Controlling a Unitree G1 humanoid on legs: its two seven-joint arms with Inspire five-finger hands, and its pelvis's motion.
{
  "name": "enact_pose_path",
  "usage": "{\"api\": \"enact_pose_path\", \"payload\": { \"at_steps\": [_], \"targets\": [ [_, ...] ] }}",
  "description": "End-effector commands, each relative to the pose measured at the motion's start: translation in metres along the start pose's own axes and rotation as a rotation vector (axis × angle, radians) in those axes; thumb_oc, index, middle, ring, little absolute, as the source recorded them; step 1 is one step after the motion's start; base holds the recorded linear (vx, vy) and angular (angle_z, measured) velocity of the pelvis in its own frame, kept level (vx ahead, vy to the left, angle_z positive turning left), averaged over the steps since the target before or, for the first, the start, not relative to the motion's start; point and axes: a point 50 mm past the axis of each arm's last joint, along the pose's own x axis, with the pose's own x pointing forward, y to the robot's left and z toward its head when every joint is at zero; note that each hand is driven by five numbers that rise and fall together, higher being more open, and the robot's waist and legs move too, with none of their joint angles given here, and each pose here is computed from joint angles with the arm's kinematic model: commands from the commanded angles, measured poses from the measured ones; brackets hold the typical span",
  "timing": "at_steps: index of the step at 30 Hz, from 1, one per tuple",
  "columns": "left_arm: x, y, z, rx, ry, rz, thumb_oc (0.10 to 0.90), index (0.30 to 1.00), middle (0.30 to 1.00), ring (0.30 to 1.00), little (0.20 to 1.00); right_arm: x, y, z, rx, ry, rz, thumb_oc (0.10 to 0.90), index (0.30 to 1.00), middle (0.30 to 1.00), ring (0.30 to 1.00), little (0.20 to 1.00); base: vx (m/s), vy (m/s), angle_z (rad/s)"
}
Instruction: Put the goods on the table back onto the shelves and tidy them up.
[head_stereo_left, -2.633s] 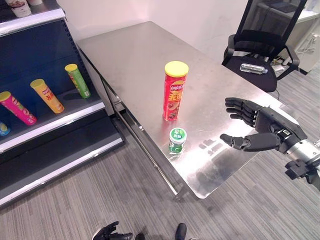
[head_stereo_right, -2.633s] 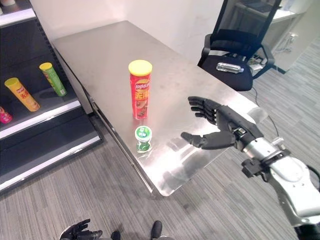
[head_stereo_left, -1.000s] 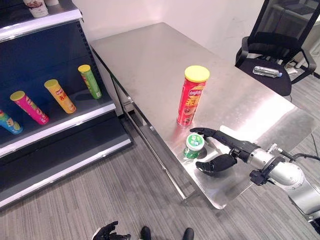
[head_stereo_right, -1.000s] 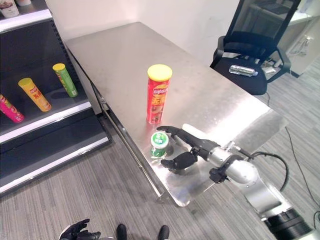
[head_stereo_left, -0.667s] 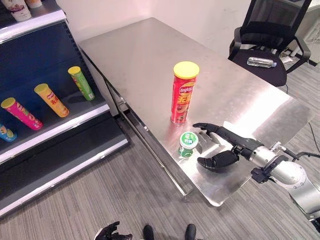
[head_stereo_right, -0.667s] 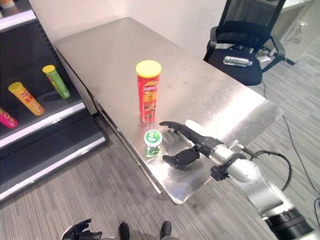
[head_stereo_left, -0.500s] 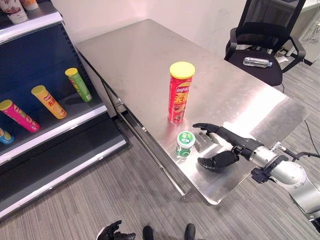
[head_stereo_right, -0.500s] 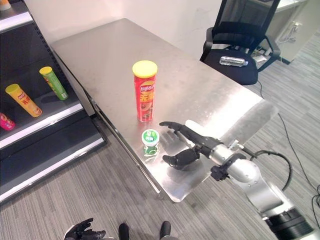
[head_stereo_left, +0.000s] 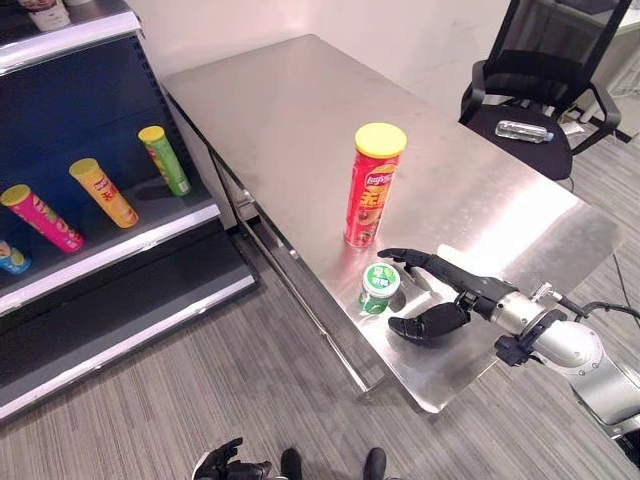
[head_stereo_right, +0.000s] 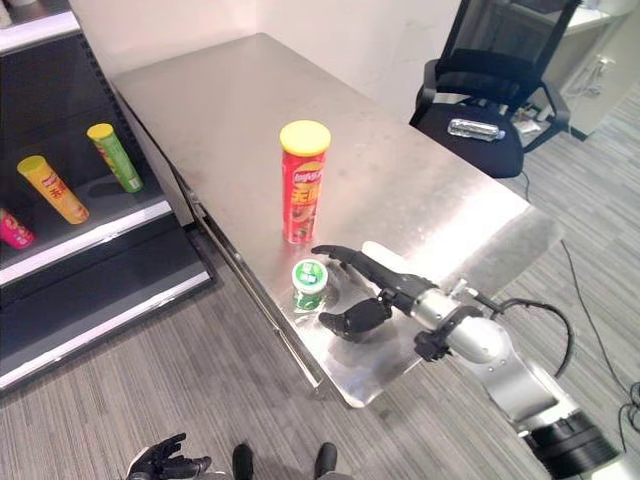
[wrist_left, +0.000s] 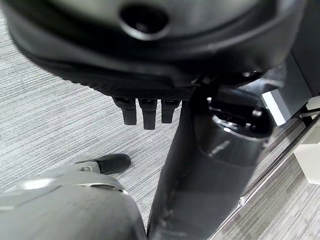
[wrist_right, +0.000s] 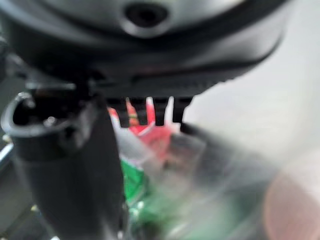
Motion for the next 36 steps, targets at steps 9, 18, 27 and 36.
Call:
{"api": "enact_pose_path", "payload": {
  "at_steps": [9, 18, 27, 36],
  "targets": [
    [0.001, 0.01, 0.004, 0.08, -0.006, 0.021, 0.8, 0.9, 0.9, 0.9, 0.9, 0.024, -0.027, 0.033, -0.066, -0.182, -0.163, 0.8, 0.9, 0.9, 0.9, 0.9, 0.01, 0.012, 0.06],
    [0.002, 0.009, 0.003, 0.083, 0.002, 0.023, 0.8, 0.9, 0.9, 0.9, 0.9, 0.033, -0.023, 0.031, -0.056, -0.172, -0.168, 0.8, 0.9, 0.9, 0.9, 0.9, 0.0, 0.0, 0.0],
    [0.001, 0.009, 0.006, 0.083, -0.021, 0.018, 0.8, 0.9, 0.9, 0.9, 0.9, 0.045, -0.017, 0.028, -0.049, -0.154, -0.161, 0.653, 0.679, 0.679, 0.679, 0.679, 0.0, 0.0, 0.0],
    [0.001, 0.009, 0.006, 0.086, -0.02, 0.018, 0.8, 0.9, 0.9, 0.9, 0.9, 0.046, -0.017, 0.028, -0.057, -0.151, -0.165, 0.4, 0.3, 0.3, 0.3, 0.3, 0.0, 0.0, 0.02]
  ]
}}
